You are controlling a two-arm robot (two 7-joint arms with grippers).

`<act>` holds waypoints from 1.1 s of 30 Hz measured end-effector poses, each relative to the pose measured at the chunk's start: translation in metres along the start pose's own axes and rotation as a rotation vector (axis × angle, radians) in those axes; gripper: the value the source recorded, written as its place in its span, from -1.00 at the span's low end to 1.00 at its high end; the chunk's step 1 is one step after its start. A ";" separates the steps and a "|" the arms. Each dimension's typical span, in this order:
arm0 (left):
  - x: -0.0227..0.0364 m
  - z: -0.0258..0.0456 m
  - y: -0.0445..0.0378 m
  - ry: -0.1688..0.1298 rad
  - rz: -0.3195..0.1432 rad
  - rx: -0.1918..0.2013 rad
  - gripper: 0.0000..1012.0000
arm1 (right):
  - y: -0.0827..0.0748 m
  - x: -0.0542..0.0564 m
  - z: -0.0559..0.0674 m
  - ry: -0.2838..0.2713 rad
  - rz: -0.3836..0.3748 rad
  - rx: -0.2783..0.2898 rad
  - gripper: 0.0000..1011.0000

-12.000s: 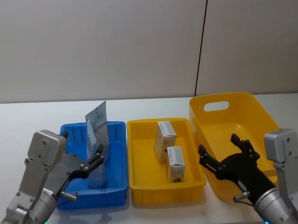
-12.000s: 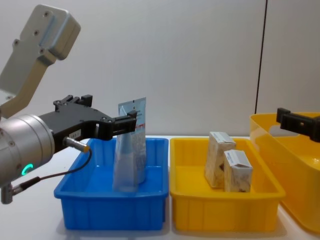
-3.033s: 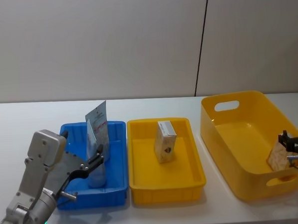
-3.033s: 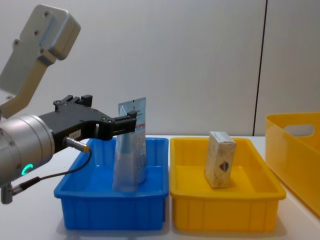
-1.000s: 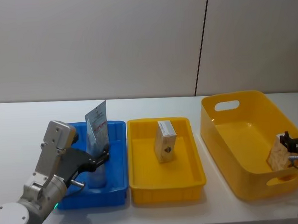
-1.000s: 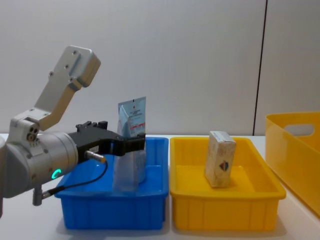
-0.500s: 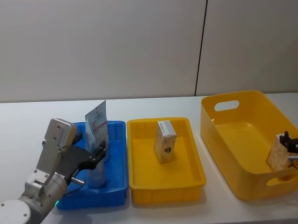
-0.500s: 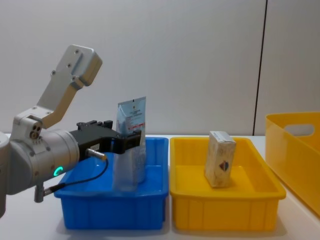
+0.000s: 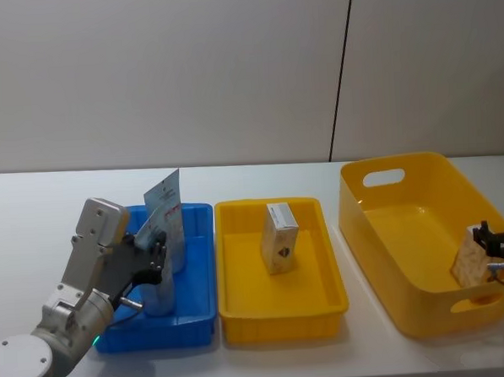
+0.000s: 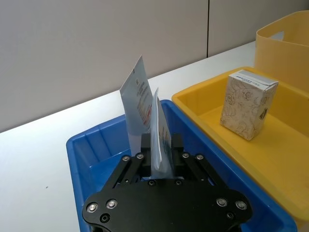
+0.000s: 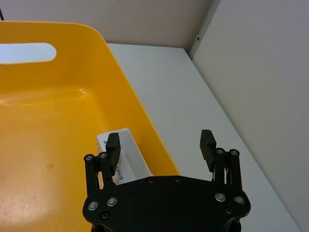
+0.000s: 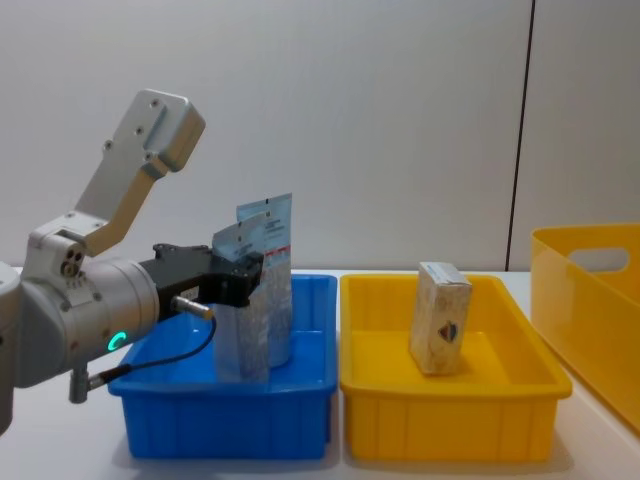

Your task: Bimanual collaborative sorting of washing and personal care products

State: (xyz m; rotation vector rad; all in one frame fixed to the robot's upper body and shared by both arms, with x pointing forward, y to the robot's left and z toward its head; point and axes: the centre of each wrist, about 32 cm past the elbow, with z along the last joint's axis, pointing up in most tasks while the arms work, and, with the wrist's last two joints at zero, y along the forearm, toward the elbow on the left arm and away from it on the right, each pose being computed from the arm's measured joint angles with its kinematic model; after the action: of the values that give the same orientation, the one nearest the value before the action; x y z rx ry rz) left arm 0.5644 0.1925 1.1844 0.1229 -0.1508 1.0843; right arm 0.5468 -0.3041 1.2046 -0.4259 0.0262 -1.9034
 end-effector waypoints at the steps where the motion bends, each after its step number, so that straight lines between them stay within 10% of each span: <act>1: 0.0000 0.0000 -0.0001 0.000 0.000 0.000 -0.53 | 0.000 0.000 0.000 0.000 0.000 0.000 0.99; 21: 0.0009 0.0013 -0.0010 -0.005 0.001 -0.001 -0.72 | 0.000 0.000 0.000 0.000 0.000 0.000 0.99; 33: 0.0089 0.0247 -0.0040 -0.053 0.038 -0.007 -0.72 | 0.000 0.000 0.000 0.000 0.000 0.000 0.99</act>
State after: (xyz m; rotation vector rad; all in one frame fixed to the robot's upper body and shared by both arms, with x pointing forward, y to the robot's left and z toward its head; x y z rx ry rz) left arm 0.5705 0.1940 1.2102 0.1428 -0.2050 1.1186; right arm 0.5468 -0.3041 1.2046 -0.4259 0.0261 -1.9034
